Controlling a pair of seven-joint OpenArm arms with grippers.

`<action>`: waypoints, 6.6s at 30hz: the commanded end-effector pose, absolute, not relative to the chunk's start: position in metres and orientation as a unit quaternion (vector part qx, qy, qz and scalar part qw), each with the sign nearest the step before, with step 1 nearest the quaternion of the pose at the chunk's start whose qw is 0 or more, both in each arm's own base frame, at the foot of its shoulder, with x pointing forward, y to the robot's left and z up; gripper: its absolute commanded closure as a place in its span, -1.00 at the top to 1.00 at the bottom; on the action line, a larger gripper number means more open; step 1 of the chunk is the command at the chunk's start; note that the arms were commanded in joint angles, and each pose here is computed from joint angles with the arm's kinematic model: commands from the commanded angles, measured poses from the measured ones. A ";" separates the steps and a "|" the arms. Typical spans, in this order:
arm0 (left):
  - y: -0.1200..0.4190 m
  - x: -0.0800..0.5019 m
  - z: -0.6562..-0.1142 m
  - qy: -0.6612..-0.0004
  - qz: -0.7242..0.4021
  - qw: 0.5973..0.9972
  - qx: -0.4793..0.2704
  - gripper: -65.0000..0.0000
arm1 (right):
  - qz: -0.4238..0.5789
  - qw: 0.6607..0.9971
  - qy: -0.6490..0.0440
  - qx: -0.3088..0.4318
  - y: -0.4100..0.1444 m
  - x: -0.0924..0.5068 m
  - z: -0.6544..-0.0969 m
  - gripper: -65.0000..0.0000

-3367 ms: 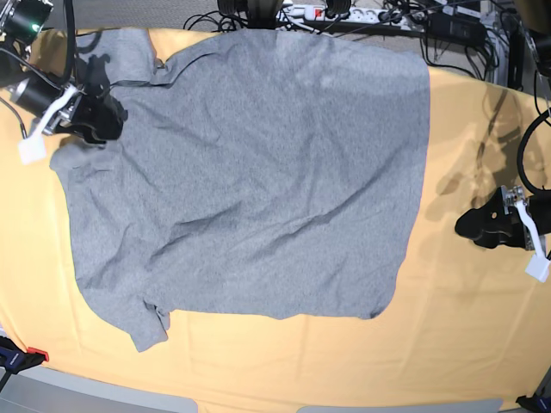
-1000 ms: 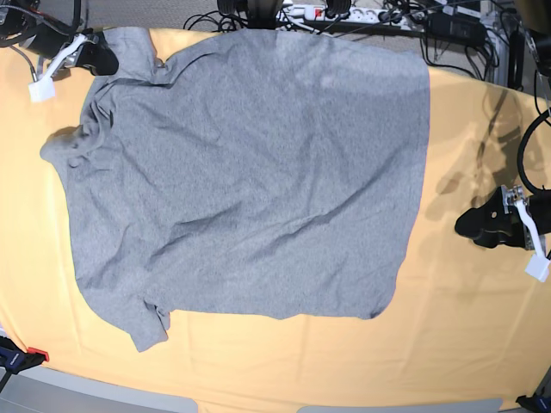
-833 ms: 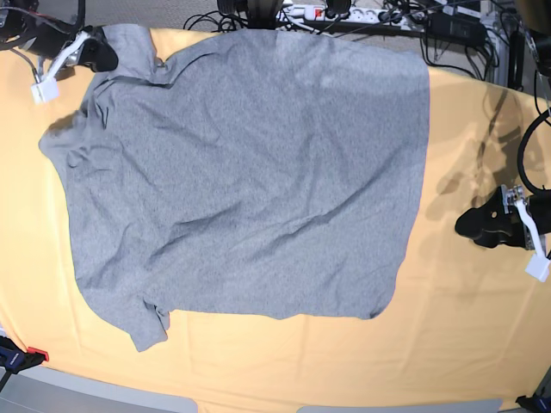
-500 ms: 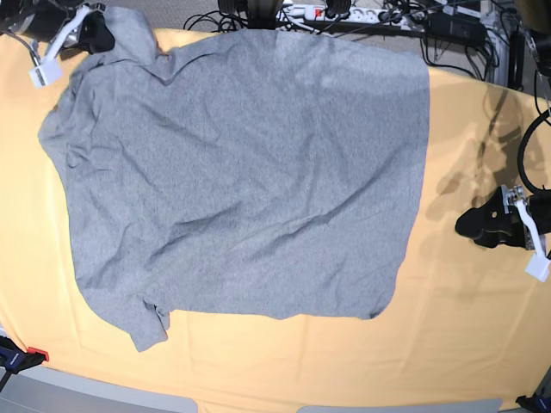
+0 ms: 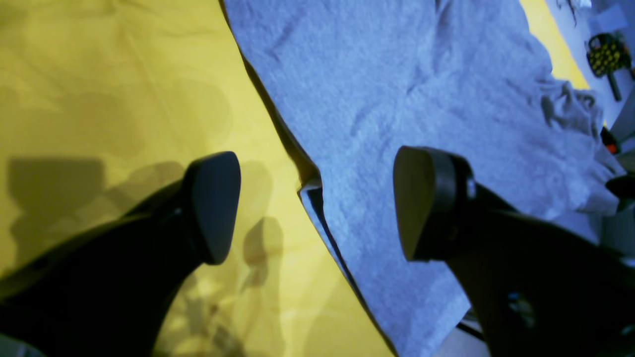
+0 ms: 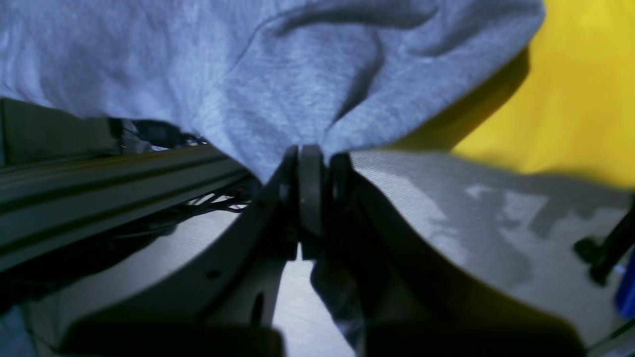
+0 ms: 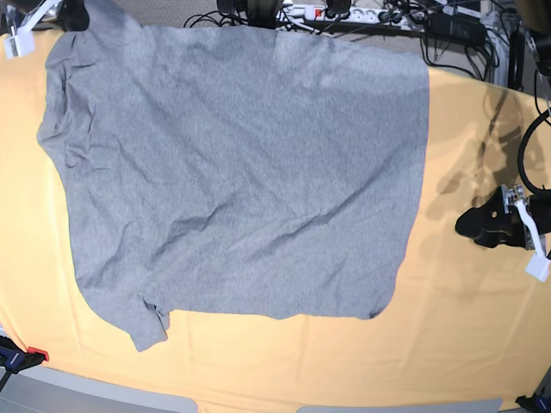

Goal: Layout the t-shirt on the table in an organized manner, then fold the t-shirt properly
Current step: 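Grasp the shirt shoulder near the right gripper and pull it outward, then release the shoulder and move the left gripper toward the shirt hem, then grasp the hem corner with the left gripper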

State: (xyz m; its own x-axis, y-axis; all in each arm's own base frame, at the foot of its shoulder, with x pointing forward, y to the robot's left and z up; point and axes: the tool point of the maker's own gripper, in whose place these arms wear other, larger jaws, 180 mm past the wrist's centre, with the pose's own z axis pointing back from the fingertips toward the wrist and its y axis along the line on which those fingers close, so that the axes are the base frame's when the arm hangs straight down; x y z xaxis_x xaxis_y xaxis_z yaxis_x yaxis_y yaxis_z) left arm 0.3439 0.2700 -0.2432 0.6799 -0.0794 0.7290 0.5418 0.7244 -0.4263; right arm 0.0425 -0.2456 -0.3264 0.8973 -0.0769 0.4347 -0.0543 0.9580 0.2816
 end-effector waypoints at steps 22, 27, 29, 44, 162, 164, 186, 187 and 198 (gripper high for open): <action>0.275 0.350 -0.222 -0.384 -0.188 0.846 -0.319 0.51 | -0.097 0.927 -0.281 0.229 -0.195 0.039 -0.323 -1.00; 0.276 0.351 -0.221 -0.387 -0.187 0.845 -0.318 0.51 | -0.063 0.934 -0.280 0.214 -0.210 0.044 -0.317 -0.23; 0.279 0.351 -0.217 -0.392 -0.184 0.844 -0.315 0.51 | -0.058 0.937 -0.279 0.203 -0.217 0.044 -0.316 -0.16; 0.320 0.323 -0.229 -0.406 -0.110 0.855 -0.303 0.51 | -0.050 0.933 -0.353 0.054 -0.288 0.046 -0.248 -0.16; 0.174 0.469 -0.327 -0.421 0.018 0.823 -0.381 0.51 | 0.008 0.874 -0.471 0.120 -0.309 0.200 -0.266 -0.16; 0.170 0.469 -0.320 -0.426 0.011 0.812 -0.399 0.50 | 0.008 0.874 -0.471 0.120 -0.309 0.201 -0.266 -0.16; 0.151 0.518 -0.184 -0.479 -0.057 0.744 -0.461 -1.00 | 0.009 0.867 -0.481 0.131 -0.306 0.203 -0.261 -0.16; 0.151 0.520 -0.180 -0.482 -0.059 0.743 -0.461 -1.00 | 0.009 0.866 -0.482 0.131 -0.306 0.204 -0.261 -0.16; 0.172 0.521 -0.188 -0.486 -0.060 0.765 -0.418 -1.00 | 0.094 0.860 -0.495 0.080 -0.282 0.271 -0.257 -0.16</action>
State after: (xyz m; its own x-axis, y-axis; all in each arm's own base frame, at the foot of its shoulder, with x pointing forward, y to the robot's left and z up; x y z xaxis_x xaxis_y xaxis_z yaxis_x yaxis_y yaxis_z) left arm 0.5091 0.1657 -0.2250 0.6008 0.2830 0.7476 0.4551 0.6478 -0.6109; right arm 0.2657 -0.2807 -0.2740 0.5429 0.0685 0.8370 -0.2243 0.9723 0.0660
